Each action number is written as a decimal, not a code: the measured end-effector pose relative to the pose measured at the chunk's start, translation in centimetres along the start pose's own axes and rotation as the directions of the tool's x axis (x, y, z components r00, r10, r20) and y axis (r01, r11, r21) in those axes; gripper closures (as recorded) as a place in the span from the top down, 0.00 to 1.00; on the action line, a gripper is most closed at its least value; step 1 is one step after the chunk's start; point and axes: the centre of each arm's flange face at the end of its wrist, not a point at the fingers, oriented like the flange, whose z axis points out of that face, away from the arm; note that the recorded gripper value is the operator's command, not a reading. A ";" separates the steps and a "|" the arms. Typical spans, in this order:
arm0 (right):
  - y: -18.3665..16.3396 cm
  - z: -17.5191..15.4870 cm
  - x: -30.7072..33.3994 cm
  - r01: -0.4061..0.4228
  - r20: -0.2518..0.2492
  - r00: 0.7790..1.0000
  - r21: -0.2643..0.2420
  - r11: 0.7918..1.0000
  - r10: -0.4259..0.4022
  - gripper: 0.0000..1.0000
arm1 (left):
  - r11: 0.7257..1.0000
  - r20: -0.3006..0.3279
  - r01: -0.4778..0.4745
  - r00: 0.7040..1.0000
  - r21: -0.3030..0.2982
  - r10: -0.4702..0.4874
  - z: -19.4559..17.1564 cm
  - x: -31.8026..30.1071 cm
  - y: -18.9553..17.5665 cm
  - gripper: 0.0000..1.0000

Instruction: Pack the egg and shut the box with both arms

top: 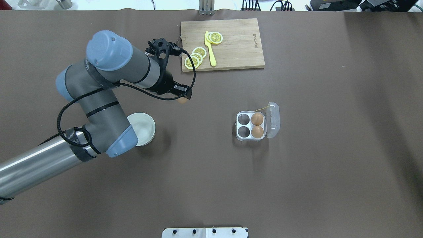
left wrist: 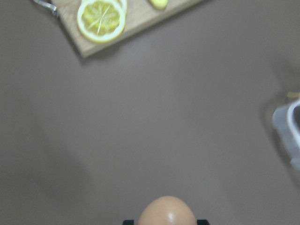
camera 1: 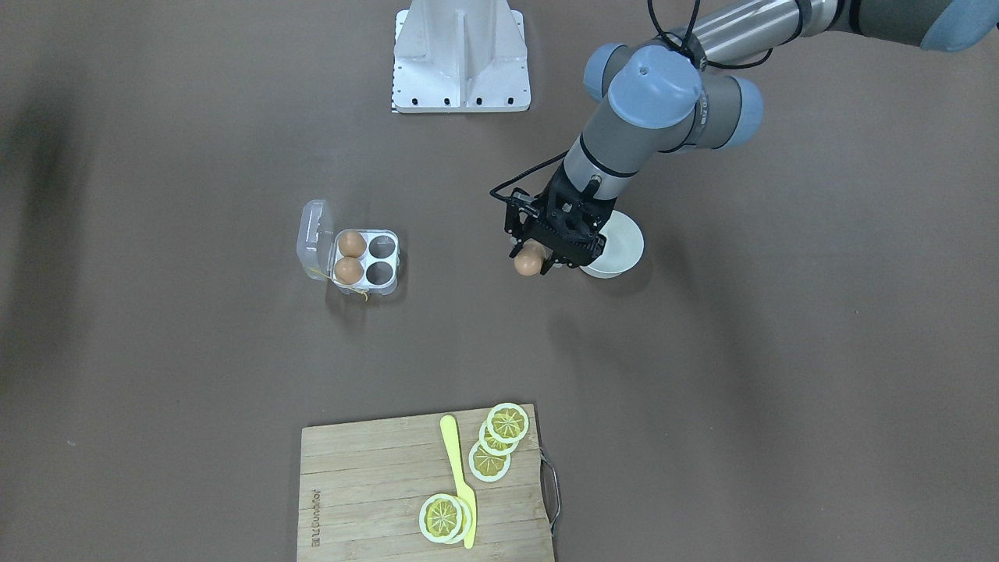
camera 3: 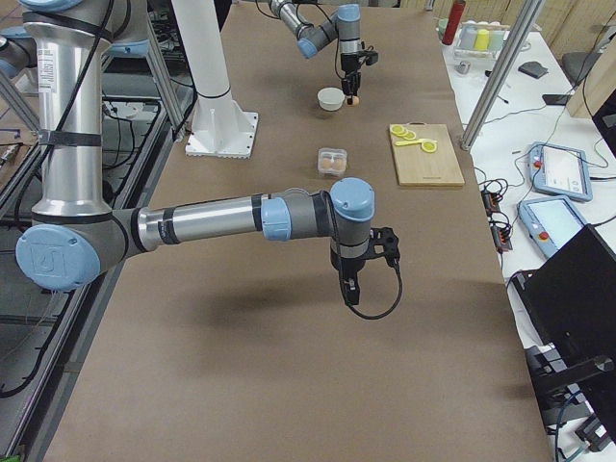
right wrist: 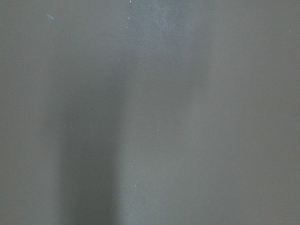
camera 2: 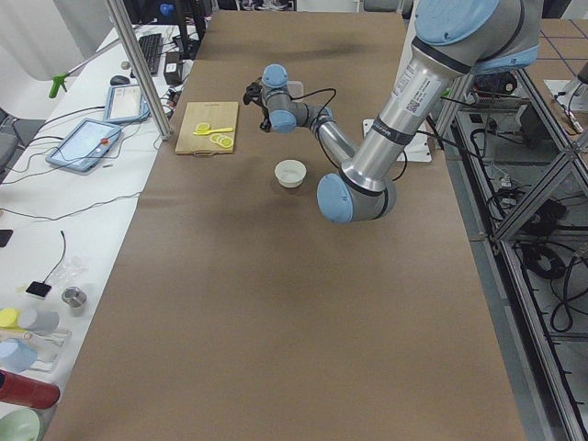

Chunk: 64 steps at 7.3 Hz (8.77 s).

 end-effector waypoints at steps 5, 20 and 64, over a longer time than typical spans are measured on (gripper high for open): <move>0.3 -0.3 0.3 -0.007 0.000 1.000 0.006 1.000 0.007 1.00 | 0.948 -0.147 0.174 0.979 0.266 -0.139 5.7 10.1 4.2 0.43; 0.9 -0.4 0.9 -0.022 -0.001 1.000 0.007 1.000 0.022 1.00 | 0.859 -0.160 0.267 0.963 0.438 -0.218 12.3 14.7 11.4 0.44; -8.4 9.6 -39.4 0.534 0.472 0.772 -0.121 0.837 -0.425 0.39 | 0.962 0.331 -0.036 0.935 -0.270 0.127 -39.8 -60.2 5.8 0.94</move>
